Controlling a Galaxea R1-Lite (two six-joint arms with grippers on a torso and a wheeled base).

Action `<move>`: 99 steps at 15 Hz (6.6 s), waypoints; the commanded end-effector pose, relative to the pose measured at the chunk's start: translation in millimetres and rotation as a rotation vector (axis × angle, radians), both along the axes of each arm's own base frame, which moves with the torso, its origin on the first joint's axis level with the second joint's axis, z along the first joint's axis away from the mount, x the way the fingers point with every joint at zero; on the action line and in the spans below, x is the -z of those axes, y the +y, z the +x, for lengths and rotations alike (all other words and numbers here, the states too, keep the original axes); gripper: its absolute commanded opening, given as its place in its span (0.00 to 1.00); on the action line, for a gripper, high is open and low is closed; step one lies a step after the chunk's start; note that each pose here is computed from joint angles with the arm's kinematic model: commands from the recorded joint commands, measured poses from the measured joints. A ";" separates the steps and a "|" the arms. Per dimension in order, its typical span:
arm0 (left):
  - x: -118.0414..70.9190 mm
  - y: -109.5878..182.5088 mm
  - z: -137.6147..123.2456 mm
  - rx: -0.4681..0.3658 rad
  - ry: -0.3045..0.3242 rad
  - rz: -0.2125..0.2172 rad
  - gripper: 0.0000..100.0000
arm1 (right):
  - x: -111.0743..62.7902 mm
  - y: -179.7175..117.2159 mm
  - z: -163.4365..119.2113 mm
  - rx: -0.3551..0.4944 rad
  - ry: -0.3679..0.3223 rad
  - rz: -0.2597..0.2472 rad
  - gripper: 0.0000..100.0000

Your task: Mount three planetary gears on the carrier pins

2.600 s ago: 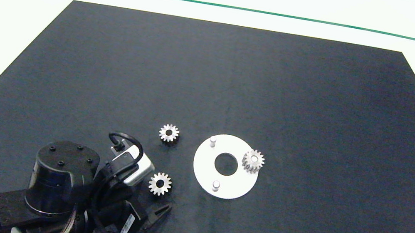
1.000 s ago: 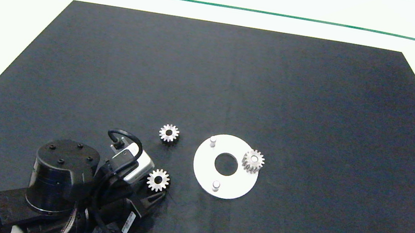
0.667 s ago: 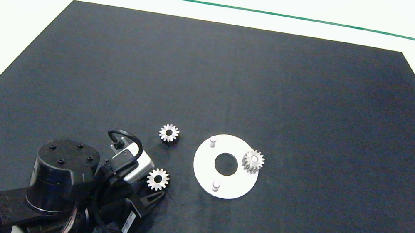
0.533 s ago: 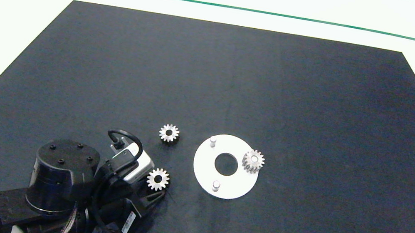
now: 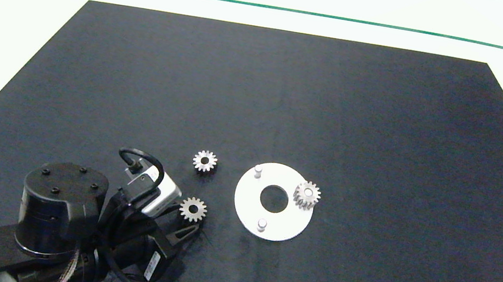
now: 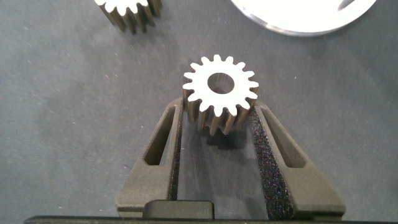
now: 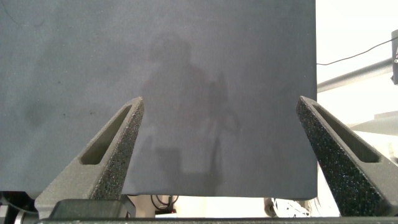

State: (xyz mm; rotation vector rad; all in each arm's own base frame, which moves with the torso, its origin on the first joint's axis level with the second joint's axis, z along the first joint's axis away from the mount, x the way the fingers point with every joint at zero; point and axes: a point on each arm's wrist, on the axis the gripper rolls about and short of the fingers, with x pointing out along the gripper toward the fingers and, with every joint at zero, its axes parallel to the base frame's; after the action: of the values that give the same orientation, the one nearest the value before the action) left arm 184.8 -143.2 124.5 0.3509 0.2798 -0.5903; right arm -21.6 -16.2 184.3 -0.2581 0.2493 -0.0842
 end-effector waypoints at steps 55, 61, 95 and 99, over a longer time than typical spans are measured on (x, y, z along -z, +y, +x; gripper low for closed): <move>9.0 -5.2 14.5 -0.028 -0.009 -0.010 0.52 | -1.6 0.1 0.3 0.004 0.001 -0.005 1.00; 8.9 -4.7 14.4 -0.029 -0.009 -0.010 0.40 | -1.5 0.1 -0.1 0.010 0.000 -0.004 1.00; -29.5 -44.4 -37.1 0.086 -0.103 -0.019 0.10 | -3.5 0.9 1.7 -0.010 0.001 -0.003 1.00; -36.4 -64.0 -43.7 0.143 -0.080 0.025 0.10 | -8.1 0.5 0.3 -0.019 -0.015 0.004 1.00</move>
State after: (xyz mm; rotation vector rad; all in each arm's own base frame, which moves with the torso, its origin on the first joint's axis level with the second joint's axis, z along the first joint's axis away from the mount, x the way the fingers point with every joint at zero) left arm 141.2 -199.3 157.4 0.4230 0.2006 -0.6984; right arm -21.3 -15.7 191.9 -0.2538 0.2309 -0.0671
